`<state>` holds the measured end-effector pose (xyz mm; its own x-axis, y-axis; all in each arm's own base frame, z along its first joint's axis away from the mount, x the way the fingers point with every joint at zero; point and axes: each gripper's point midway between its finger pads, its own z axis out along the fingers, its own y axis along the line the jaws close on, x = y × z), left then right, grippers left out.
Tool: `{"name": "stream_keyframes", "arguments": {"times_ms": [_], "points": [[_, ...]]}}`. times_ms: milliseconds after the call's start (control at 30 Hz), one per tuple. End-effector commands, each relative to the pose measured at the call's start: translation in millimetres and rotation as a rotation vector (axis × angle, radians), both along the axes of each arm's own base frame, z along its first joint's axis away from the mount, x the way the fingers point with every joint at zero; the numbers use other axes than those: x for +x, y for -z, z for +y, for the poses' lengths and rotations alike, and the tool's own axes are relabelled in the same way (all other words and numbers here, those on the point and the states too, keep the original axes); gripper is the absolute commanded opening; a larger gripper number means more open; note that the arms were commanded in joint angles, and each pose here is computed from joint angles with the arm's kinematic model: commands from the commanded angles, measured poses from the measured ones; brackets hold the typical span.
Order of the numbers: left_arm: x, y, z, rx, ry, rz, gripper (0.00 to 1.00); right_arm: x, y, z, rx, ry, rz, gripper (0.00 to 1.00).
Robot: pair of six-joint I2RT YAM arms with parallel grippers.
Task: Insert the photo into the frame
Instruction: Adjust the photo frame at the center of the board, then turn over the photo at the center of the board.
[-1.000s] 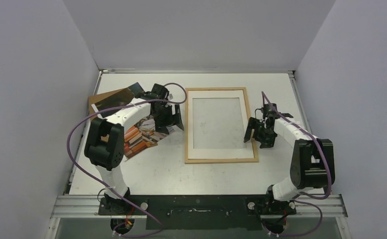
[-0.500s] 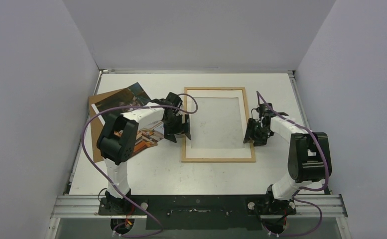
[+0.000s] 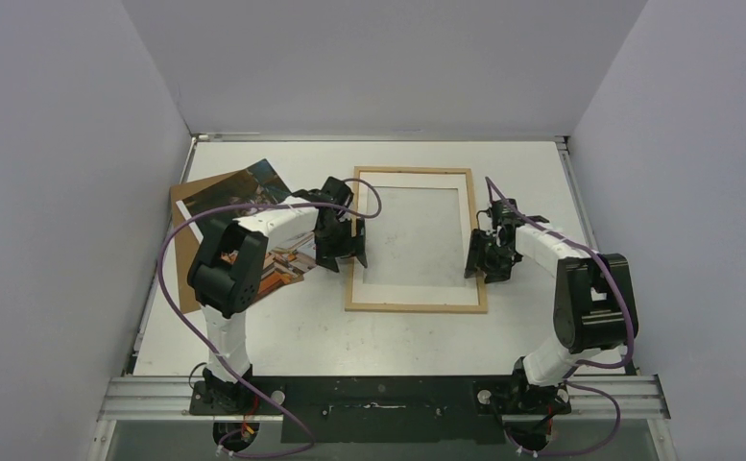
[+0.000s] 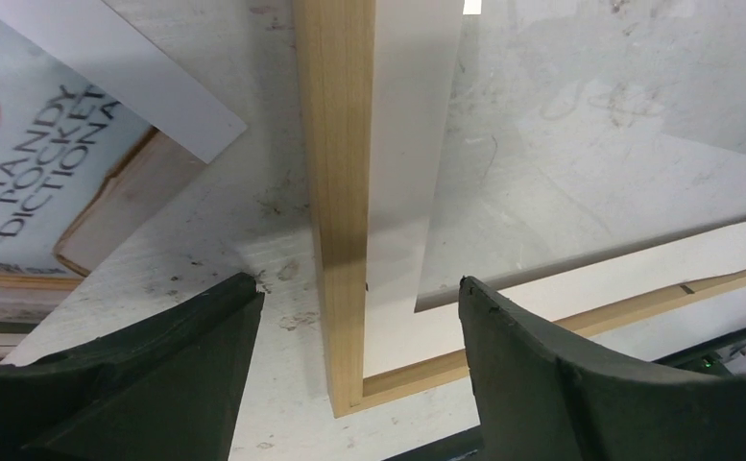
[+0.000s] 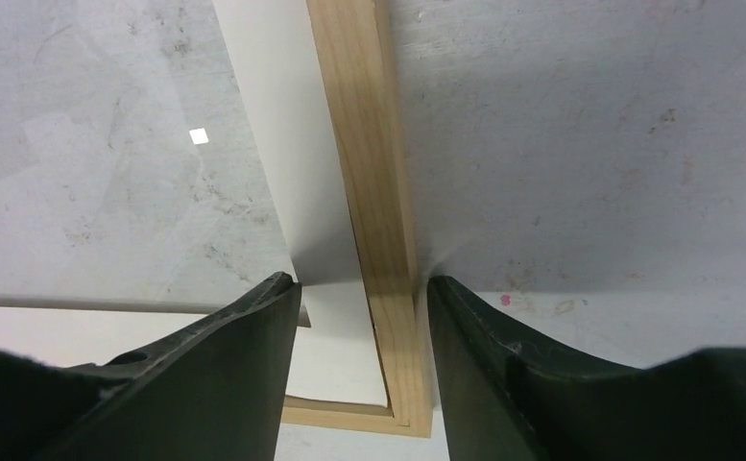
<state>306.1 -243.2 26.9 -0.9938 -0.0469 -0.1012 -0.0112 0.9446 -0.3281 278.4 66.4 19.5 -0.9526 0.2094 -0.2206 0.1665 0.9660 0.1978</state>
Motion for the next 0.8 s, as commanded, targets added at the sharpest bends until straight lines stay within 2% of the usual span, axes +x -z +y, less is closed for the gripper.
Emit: {"name": "stream_keyframes", "arguments": {"times_ms": [0, 133, 300, 433, 533, 767], "points": [[25.5, -36.3, 0.9, -0.005, -0.016, -0.123, 0.75, 24.1, -40.2, -3.8, -0.032, 0.036, -0.103, 0.55], [41.1, -79.4, 1.9, -0.047, -0.026, -0.221, 0.80, 35.7, -81.8, -8.3, -0.050, 0.094, -0.182, 0.66], [52.1, -113.0, 40.6, -0.013, -0.102, -0.311, 0.81, 48.8, -116.8, 24.3, 0.041, 0.064, -0.279, 0.69], [55.8, -122.7, 106.5, 0.018, -0.283, -0.337, 0.81, 69.4, -143.1, 93.9, 0.146, -0.045, -0.384, 0.68], [49.1, -119.2, 162.6, 0.027, -0.444, -0.305, 0.81, 86.9, -157.6, 150.6, 0.220, -0.117, -0.445, 0.68], [17.9, -104.8, 249.4, 0.166, -0.669, -0.221, 0.78, 103.1, -160.4, 290.0, 0.359, -0.302, -0.473, 0.64]]}}
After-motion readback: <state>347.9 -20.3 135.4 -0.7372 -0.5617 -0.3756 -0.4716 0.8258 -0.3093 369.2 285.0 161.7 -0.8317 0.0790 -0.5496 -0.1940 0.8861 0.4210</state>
